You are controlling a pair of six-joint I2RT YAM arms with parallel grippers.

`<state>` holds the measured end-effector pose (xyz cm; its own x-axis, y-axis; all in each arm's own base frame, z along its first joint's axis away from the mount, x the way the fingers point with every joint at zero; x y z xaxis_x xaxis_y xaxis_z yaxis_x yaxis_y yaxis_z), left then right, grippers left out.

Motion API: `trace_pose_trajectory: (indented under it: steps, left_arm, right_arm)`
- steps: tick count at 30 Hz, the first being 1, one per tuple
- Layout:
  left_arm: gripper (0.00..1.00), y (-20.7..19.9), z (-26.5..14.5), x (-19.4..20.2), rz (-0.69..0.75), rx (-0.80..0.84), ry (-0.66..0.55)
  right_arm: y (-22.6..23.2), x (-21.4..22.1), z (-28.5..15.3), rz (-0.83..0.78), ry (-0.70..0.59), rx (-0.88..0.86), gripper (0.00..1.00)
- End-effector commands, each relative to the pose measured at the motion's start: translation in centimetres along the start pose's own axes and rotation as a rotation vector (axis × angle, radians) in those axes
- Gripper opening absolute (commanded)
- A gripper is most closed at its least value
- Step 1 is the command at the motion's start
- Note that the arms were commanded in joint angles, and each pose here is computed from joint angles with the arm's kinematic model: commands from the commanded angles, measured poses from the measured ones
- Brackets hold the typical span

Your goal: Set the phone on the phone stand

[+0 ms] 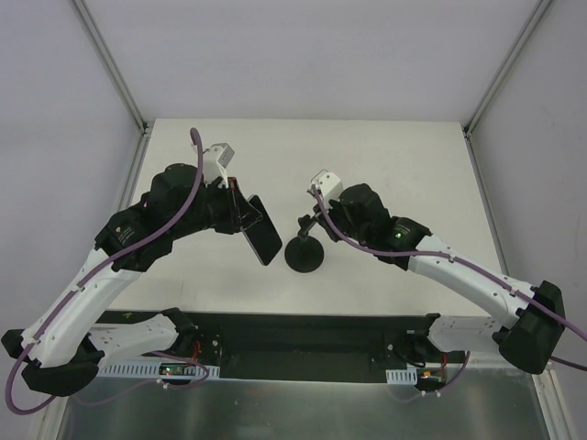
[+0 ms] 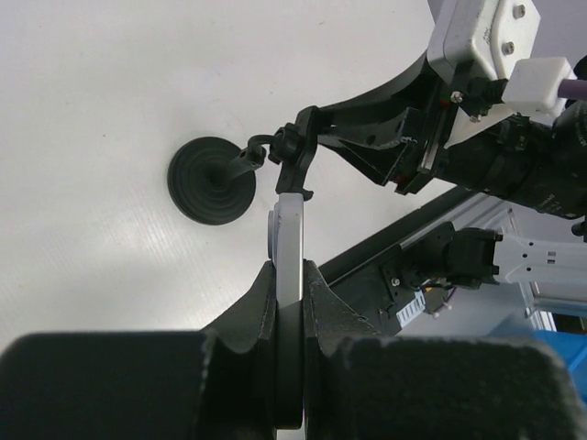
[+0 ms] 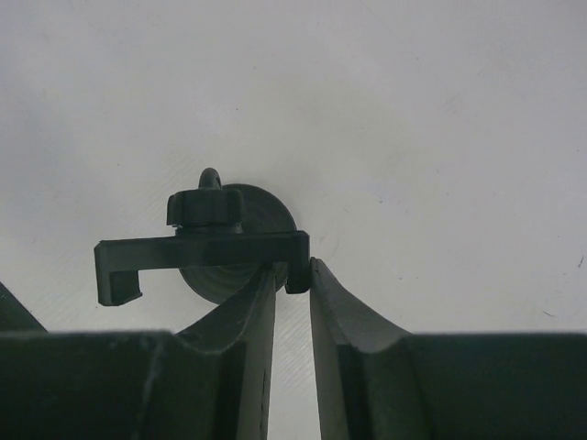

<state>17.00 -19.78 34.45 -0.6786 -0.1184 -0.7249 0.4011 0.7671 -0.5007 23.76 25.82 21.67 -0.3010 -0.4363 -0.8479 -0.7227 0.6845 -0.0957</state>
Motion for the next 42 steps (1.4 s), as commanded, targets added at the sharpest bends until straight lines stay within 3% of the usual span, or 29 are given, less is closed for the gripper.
trace_pose_trajectory:
  steps: [1, 8, 13, 15, 18, 21, 25, 32, 42]
  left_arm:
    - [0.00, -2.2, -1.0, -1.7, 0.023, 0.137, -0.087]
    - [0.00, -4.3, -0.2, -1.6, 0.089, 0.277, -0.069]
    - [0.00, -6.4, 1.5, -2.2, 0.208, 0.434, -0.102]
    - [0.00, -7.9, 1.2, -1.6, 0.313, 0.578, -0.110]
    - [0.00, -9.2, 1.2, -1.3, 0.523, 0.760, -0.260]
    - [0.00, -8.6, 2.9, -1.1, 0.608, 0.743, -0.267]
    - [0.00, -9.8, 4.0, -0.6, 0.666, 0.858, -0.210]
    - [0.00, -9.8, 5.8, -1.1, 0.749, 0.846, -0.198]
    - [0.00, -8.5, 7.9, -1.4, 0.734, 0.757, -0.165]
  right_arm:
    - [0.3, -3.0, -0.4, 0.011, -0.084, -0.029, 0.20]
    - [0.3, -2.9, -0.2, 0.006, -0.083, -0.027, 0.01]
    - [0.1, -3.1, -0.2, 0.014, -0.094, -0.023, 0.01]
    - [0.4, -3.2, -0.2, 0.024, -0.095, -0.052, 0.01]
    - [0.6, -3.4, -0.1, 0.027, -0.110, -0.099, 0.01]
    - [0.0, -3.6, 0.0, 0.045, -0.113, -0.111, 0.01]
    - [0.0, -3.8, -0.4, 0.065, -0.115, -0.170, 0.01]
    - [0.2, -3.6, 0.1, 0.085, -0.100, -0.227, 0.01]
    - [-0.1, -3.9, 0.4, 0.125, -0.124, -0.215, 0.01]
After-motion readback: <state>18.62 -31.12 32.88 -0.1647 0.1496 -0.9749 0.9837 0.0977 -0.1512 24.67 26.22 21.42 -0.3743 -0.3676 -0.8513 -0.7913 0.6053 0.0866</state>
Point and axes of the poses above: each gripper's point midway between its finger pads, its own z axis out along the fingers, its own y axis along the line the jaws close on, x = y × z, the point moved 2 cm from there along -z, back along the fingers, and after that the axes turned 2 degrees about z, right-handed, at the moved point
